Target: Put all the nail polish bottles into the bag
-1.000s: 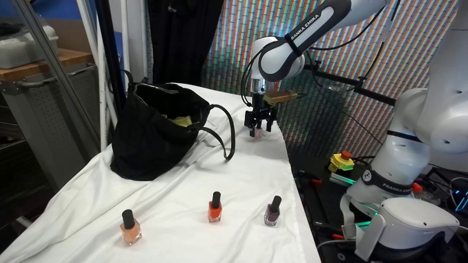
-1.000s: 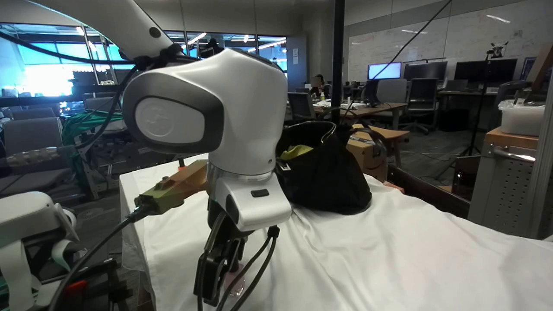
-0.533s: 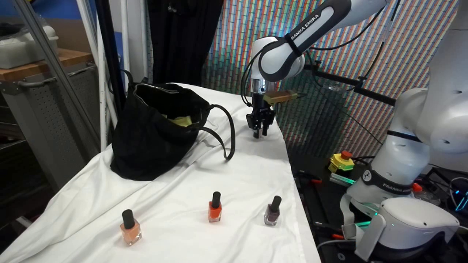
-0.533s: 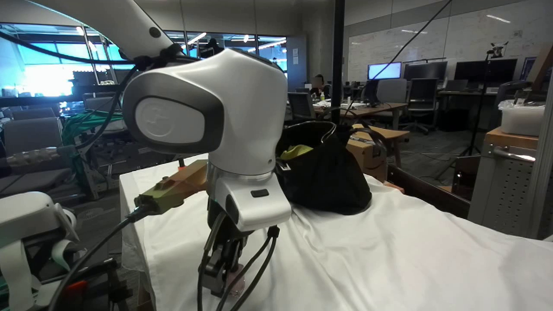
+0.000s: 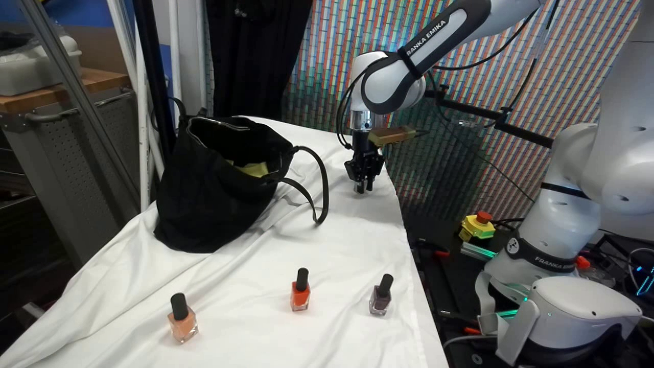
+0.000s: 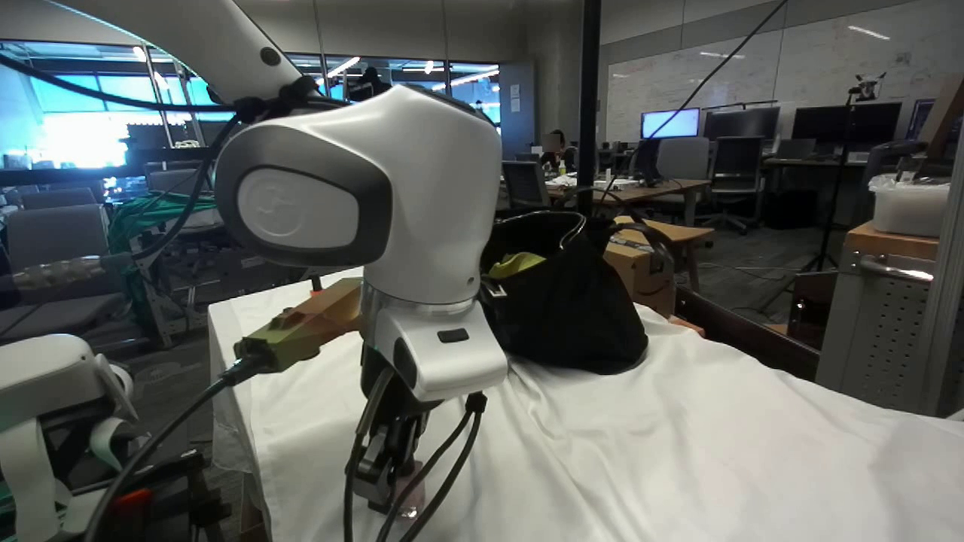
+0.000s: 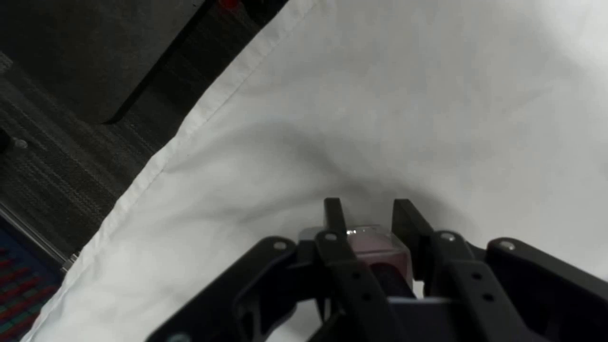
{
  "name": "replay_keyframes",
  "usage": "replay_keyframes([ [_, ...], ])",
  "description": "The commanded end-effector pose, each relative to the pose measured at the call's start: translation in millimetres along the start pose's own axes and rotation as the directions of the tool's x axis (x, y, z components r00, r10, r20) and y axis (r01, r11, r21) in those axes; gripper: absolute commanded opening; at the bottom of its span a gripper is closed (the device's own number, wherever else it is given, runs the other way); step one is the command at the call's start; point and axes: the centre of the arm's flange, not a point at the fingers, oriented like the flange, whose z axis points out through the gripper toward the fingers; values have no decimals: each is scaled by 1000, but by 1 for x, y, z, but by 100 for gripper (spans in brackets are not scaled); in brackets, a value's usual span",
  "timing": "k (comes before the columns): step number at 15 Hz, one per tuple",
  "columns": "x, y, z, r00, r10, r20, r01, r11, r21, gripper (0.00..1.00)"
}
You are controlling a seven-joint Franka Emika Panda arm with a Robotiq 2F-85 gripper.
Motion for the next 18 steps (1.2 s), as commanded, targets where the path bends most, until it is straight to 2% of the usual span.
replay_keyframes([
  [1, -1, -8, -16, 1000, -22, 12, 22, 999, -30, 15],
  [5, 3, -22, -43, 998, -65, -7, 64, 995, -70, 15],
  [10, 17, -55, -86, 989, -128, -76, 119, 987, -109, 15],
  [18, 10, -118, -144, 944, -273, -187, 246, 957, -155, 15],
])
